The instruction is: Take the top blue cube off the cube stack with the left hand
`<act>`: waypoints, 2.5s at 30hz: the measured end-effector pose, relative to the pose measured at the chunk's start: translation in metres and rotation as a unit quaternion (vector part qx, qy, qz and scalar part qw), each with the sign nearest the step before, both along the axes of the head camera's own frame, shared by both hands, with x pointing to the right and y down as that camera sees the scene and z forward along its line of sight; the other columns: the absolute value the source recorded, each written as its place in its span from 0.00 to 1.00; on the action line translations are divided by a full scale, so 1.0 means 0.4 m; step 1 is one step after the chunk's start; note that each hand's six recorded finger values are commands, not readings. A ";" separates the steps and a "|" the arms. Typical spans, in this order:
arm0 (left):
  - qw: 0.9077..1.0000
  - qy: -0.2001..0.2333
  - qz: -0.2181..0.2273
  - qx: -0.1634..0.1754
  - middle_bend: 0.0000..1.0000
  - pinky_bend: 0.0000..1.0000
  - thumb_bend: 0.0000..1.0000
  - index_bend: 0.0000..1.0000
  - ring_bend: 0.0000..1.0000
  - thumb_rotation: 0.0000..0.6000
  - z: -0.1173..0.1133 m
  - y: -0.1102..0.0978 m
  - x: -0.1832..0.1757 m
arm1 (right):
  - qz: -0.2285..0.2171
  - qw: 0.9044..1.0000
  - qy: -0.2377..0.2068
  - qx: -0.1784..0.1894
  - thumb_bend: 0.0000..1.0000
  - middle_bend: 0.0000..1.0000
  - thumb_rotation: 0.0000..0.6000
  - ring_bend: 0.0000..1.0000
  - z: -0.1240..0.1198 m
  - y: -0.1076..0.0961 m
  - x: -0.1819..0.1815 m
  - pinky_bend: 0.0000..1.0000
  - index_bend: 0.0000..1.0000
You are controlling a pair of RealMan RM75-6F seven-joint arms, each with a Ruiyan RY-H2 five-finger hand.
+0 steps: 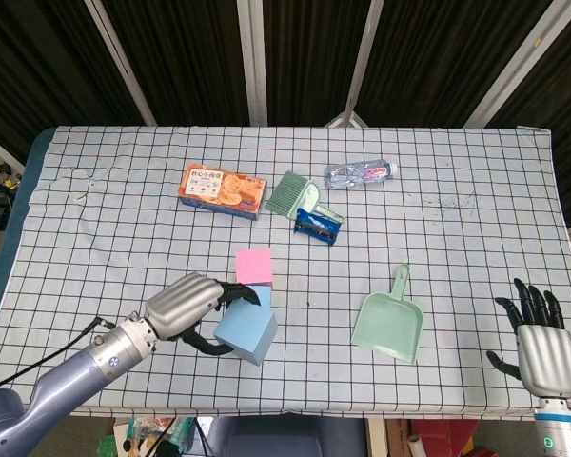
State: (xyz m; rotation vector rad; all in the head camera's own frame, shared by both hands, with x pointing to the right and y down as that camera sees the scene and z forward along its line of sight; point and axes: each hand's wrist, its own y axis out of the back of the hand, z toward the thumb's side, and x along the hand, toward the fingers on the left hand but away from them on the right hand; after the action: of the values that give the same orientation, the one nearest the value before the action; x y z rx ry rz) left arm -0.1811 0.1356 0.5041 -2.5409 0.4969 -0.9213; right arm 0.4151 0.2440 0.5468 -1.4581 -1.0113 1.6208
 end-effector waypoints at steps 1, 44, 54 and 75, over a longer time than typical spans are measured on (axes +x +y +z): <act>1.000 -0.004 0.006 -0.010 0.56 0.47 0.38 0.39 0.44 1.00 0.001 0.006 -0.003 | 0.000 1.000 0.000 0.001 0.15 0.00 1.00 0.04 0.000 0.000 0.000 0.00 0.25; 0.870 -0.271 -0.008 0.411 0.56 0.45 0.36 0.38 0.44 1.00 0.171 -0.183 -0.177 | -0.006 1.000 -0.027 -0.006 0.15 0.00 1.00 0.04 0.005 0.002 -0.009 0.00 0.25; 0.742 -0.375 -0.021 0.556 0.57 0.45 0.35 0.40 0.44 1.00 0.129 -0.240 -0.271 | -0.005 1.000 -0.026 -0.005 0.15 0.00 1.00 0.04 0.005 0.002 -0.011 0.00 0.25; 0.898 -0.355 -0.084 0.247 0.47 0.44 0.30 0.36 0.40 1.00 0.187 -0.004 -0.486 | -0.005 1.000 -0.028 -0.005 0.15 0.00 1.00 0.04 0.005 0.003 -0.010 0.00 0.25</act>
State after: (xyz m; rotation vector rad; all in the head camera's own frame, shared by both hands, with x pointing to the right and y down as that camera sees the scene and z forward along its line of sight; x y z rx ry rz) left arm -0.3755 0.1342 0.5789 -1.5794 0.6155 -1.4671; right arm 0.4110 0.2451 0.5487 -1.5212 -1.0273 1.5884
